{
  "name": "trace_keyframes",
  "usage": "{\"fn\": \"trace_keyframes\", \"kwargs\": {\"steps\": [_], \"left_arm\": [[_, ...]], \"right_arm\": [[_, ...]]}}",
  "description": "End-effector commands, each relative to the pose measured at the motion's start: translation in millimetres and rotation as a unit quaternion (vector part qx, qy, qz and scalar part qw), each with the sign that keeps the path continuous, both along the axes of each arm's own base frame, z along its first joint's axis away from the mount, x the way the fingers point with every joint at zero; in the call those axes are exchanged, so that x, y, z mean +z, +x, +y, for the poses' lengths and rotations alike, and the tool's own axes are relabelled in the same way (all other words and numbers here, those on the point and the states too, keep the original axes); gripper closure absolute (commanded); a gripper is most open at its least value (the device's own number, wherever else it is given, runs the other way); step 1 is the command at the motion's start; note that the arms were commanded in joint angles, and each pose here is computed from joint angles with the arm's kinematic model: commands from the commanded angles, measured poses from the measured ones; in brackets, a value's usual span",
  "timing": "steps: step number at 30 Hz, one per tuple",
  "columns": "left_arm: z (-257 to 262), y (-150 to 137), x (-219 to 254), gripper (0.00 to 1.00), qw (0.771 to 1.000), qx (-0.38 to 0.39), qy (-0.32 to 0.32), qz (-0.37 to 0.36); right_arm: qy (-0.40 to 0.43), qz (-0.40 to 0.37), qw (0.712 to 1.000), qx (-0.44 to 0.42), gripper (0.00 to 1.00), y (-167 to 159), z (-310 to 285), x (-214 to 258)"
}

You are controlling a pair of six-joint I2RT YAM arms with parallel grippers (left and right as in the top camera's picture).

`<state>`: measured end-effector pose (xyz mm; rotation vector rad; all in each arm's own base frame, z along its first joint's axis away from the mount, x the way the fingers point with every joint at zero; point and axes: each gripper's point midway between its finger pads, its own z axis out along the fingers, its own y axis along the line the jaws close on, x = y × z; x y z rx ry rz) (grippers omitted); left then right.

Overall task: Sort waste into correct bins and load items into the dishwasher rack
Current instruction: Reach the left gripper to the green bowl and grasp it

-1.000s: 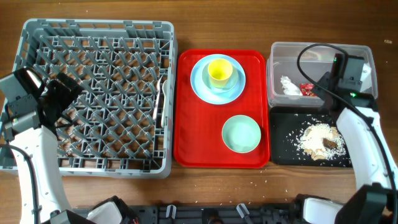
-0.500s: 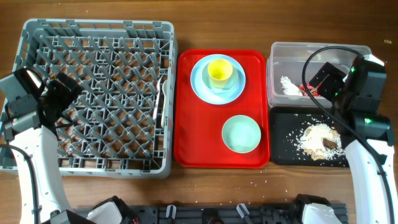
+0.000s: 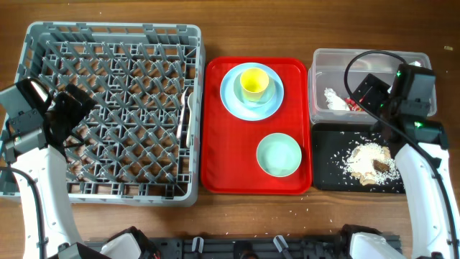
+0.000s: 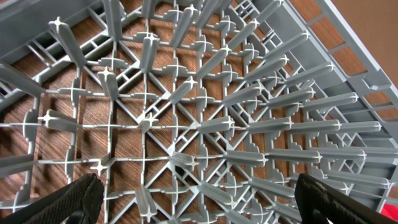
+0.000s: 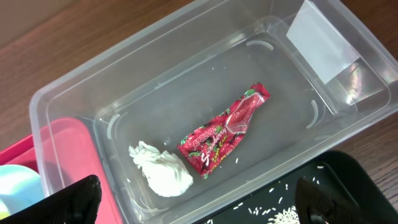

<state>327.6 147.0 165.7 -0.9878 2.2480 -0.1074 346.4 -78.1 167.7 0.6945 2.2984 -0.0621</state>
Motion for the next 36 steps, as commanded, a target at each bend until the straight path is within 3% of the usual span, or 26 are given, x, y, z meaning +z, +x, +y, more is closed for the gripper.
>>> {"fn": "trace_keyframes", "kwargs": {"steps": [1, 20, 21, 22, 26, 27, 29, 33, 36], "left_arm": [[2.1, 2.5, 6.5, 0.00, 1.000, 0.001, 0.002, -0.009], [3.4, 4.9, 8.8, 0.00, 1.000, 0.001, 0.006, -0.016], [2.4, 5.5, 9.0, 0.00, 1.000, 0.001, 0.002, -0.018], [-13.2, 5.8, 6.0, 0.00, 0.999, -0.009, -0.044, -0.021], [-105.3, -2.1, 10.8, 0.00, 0.959, -0.121, -0.255, -0.024], [-137.7, -3.1, 23.6, 0.00, 0.935, -0.208, -0.283, -0.045], [-180.4, -7.2, 42.4, 0.00, 0.894, -0.299, -0.325, -0.069], [-250.3, -21.5, 40.0, 0.00, 0.860, -0.394, -0.324, -0.029], [-282.7, -26.0, 23.2, 0.00, 0.868, -0.424, -0.259, 0.008]], "right_arm": [[0.001, 0.004, 1.000, 0.005, 0.00, 5.7, -0.6, -1.0], [0.001, 0.007, 1.000, 0.005, 0.00, 6.0, -0.6, -2.6], [0.001, 0.007, 1.000, 0.005, 0.00, 6.0, -0.6, -2.6], [0.001, 0.007, 1.000, 0.005, 0.00, 6.0, -0.6, -2.7], [0.001, 0.007, 1.000, 0.005, 0.00, 6.0, -0.6, -2.6], [0.001, 0.007, 1.000, 0.005, 0.00, 6.0, -0.6, -2.6], [0.001, 0.007, 1.000, 0.005, 0.00, 6.0, -0.6, -2.6], [0.001, 0.007, 1.000, 0.005, 0.00, 6.0, -0.6, -2.6], [0.001, 0.007, 1.000, 0.005, 0.00, 6.0, -0.6, -2.6]]}}
